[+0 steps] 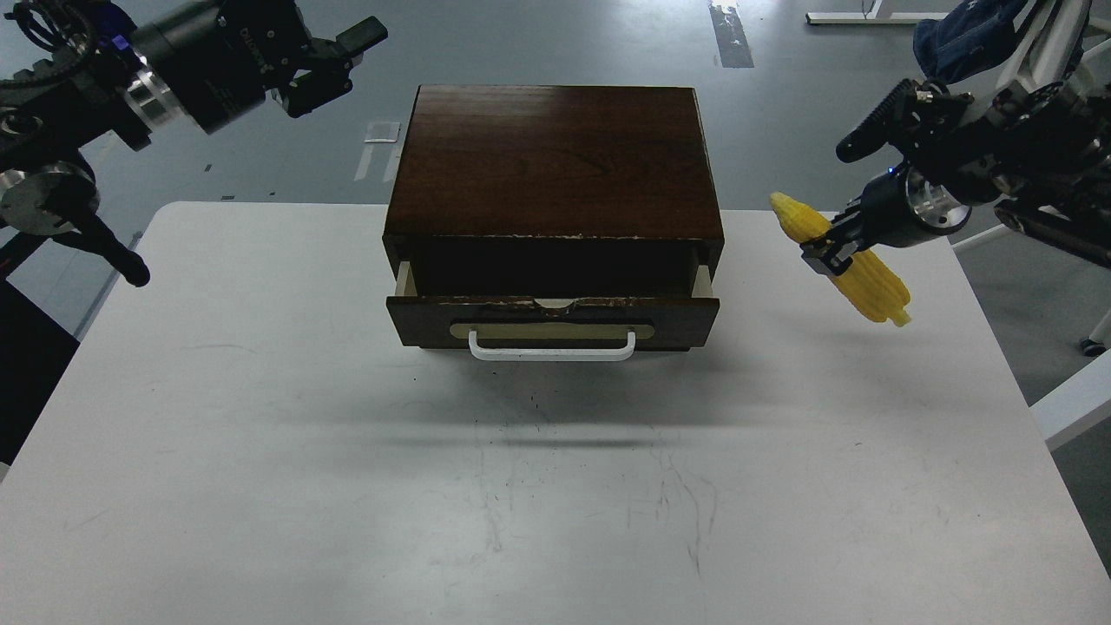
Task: Put corn in drawer with both arms
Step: 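Carry the corn with the right gripper over the open drawer, then lower the corn into the drawer and open the right gripper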
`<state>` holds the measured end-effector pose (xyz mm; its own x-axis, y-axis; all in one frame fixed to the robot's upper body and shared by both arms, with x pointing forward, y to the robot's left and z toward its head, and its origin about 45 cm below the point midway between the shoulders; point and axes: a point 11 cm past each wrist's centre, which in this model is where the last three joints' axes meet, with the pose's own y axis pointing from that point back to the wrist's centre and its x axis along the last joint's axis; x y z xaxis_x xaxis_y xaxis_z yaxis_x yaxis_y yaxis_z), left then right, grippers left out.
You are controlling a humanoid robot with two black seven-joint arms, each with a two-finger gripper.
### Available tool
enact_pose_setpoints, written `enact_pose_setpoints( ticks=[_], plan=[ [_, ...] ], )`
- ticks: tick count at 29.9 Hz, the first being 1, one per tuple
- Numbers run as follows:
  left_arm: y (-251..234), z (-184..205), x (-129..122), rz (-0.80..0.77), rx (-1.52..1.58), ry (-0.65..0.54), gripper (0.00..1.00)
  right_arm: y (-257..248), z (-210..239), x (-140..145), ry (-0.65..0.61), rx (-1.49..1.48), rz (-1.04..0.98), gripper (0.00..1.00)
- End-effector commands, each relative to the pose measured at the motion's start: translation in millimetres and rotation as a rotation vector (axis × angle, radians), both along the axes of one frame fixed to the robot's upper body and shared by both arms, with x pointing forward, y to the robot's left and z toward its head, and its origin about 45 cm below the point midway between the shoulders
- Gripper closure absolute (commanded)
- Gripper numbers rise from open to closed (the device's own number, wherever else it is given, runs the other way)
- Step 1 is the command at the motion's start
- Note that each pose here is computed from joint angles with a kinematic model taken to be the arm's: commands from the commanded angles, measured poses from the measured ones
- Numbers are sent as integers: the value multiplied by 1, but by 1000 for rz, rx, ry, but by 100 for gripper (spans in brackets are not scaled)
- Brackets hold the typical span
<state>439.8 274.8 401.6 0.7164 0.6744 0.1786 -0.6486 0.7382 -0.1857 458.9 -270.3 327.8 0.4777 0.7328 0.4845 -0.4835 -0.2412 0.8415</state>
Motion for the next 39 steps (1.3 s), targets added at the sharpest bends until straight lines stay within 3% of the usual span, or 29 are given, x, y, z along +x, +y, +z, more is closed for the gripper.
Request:
enact_pose_setpoints(
  ticks=[1, 8, 12, 17, 22, 39],
  plan=[
    [1, 1, 0, 1, 1, -2, 1, 46, 46, 0, -72, 2, 116, 100],
    [8, 4, -2, 13, 8, -8, 1, 139, 67, -19, -100, -48, 349, 100],
    [11, 7, -2, 20, 10, -13, 1, 199, 58, -39, -89, -93, 495, 100],
    [17, 9, -3, 30, 16, -16, 1, 239, 37, -59, -56, -128, 599, 100],
    [22, 11, -4, 41, 22, -20, 1, 258, 25, -66, -47, -138, 642, 100],
    [25, 13, -8, 39, 27, -23, 1, 257, 20, -63, -69, -121, 669, 100]
  ],
)
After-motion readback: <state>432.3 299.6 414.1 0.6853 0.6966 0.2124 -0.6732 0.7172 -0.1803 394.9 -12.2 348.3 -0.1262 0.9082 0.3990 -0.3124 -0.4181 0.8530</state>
